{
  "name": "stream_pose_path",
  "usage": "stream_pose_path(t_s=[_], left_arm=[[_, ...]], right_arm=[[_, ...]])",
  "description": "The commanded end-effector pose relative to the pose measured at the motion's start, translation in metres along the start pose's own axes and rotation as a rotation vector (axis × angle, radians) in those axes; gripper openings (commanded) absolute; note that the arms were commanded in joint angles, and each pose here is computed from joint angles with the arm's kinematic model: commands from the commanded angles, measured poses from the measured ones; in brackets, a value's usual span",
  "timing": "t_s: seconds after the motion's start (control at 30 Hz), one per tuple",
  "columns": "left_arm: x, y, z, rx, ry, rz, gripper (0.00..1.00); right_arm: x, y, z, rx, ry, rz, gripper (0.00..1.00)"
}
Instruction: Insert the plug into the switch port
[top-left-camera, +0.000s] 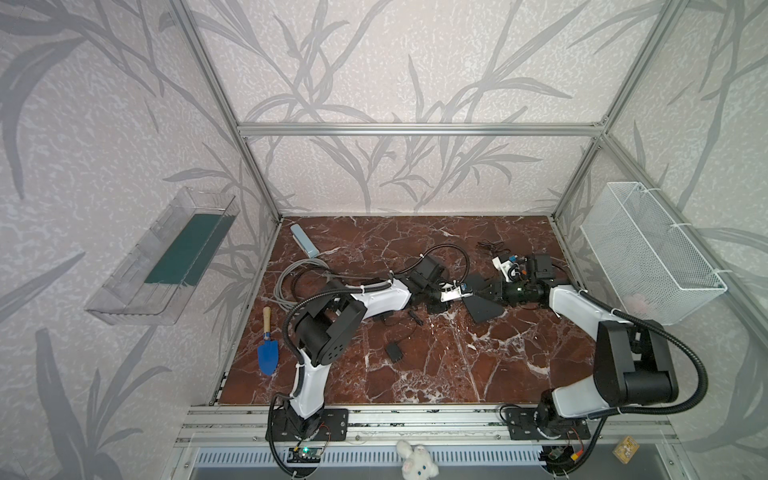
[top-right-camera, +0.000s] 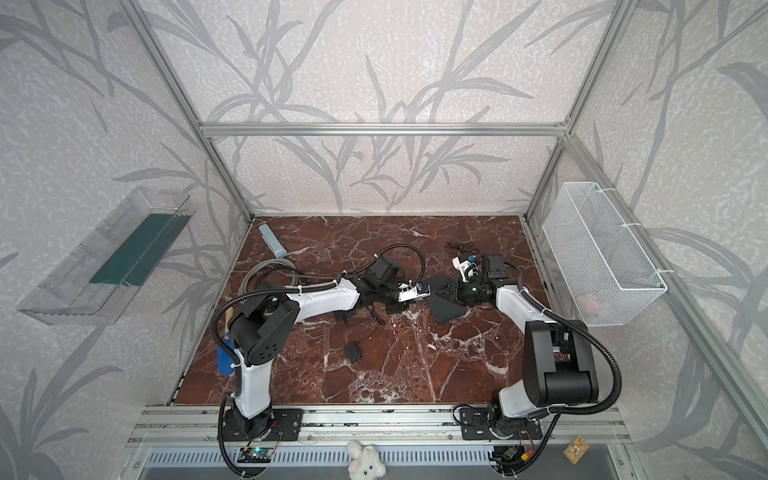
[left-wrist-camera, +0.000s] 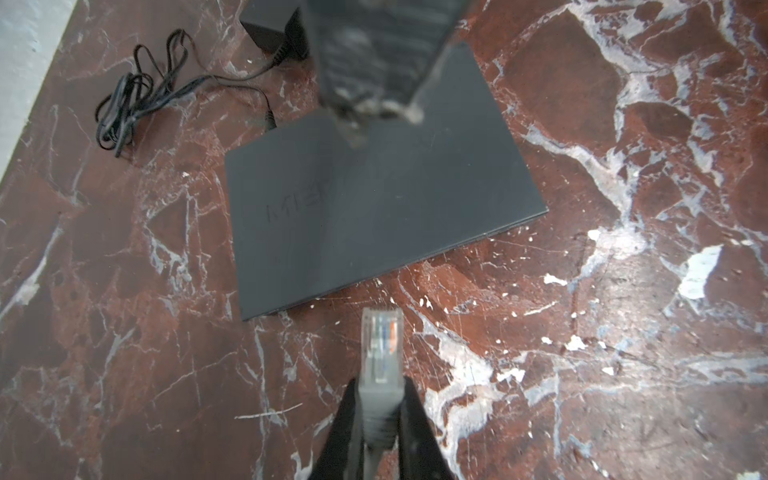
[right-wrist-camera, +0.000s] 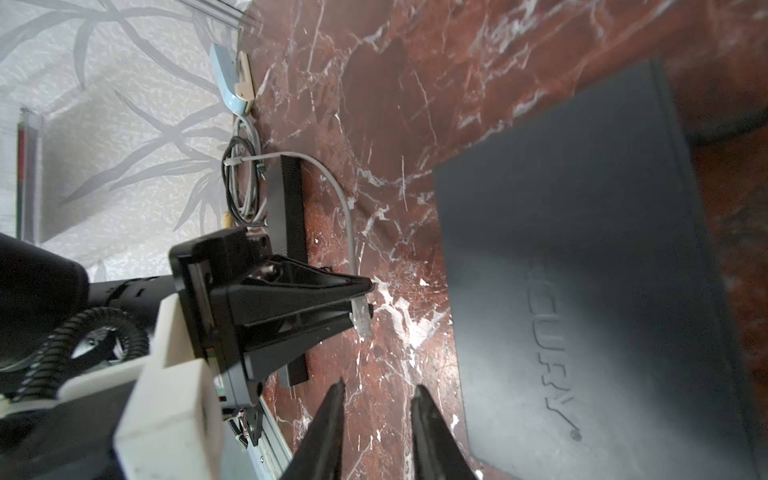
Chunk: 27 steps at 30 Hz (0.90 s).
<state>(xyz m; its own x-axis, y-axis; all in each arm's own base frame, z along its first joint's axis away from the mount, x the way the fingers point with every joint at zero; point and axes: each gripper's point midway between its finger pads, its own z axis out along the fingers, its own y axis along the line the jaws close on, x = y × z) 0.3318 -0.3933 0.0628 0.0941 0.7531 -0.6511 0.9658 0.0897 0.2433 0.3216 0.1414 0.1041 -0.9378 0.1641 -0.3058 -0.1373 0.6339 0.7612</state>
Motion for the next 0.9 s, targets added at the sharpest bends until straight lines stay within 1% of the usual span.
stream_pose_path(t_s=[0.0, 0.17, 0.27, 0.37, 0.4, 0.47, 0.6, 0.73, 0.87], left_arm=[[0.012, -0.010, 0.009, 0.065, 0.053, -0.080, 0.14], [0.018, -0.011, 0.017, 0.072, 0.102, -0.150, 0.14], [0.023, -0.011, 0.018, 0.090, 0.153, -0.205, 0.14], [0.031, -0.010, 0.024, 0.098, 0.233, -0.250, 0.13], [0.034, -0.009, 0.027, 0.094, 0.269, -0.264, 0.13], [0.038, -0.009, 0.029, 0.106, 0.323, -0.286, 0.12], [0.043, -0.012, 0.030, 0.126, 0.421, -0.332, 0.10], [0.045, -0.012, 0.031, 0.104, 0.430, -0.337, 0.10], [0.042, -0.006, 0.033, 0.076, 0.433, -0.379, 0.10]], right_arm=[[-0.007, -0.006, 0.005, 0.029, -0.063, -0.016, 0.30], [-0.010, -0.015, 0.006, 0.069, -0.082, -0.021, 0.30], [-0.015, -0.029, 0.001, 0.176, -0.093, -0.034, 0.30], [-0.028, -0.040, -0.006, 0.267, -0.139, -0.051, 0.31], [-0.032, -0.044, -0.007, 0.293, -0.151, -0.054, 0.33], [-0.036, -0.053, -0.006, 0.335, -0.159, -0.061, 0.36], [-0.040, -0.068, -0.006, 0.407, -0.148, -0.087, 0.38], [-0.041, -0.073, 0.000, 0.411, -0.124, -0.104, 0.40], [-0.041, -0.074, 0.008, 0.379, -0.086, -0.096, 0.41]])
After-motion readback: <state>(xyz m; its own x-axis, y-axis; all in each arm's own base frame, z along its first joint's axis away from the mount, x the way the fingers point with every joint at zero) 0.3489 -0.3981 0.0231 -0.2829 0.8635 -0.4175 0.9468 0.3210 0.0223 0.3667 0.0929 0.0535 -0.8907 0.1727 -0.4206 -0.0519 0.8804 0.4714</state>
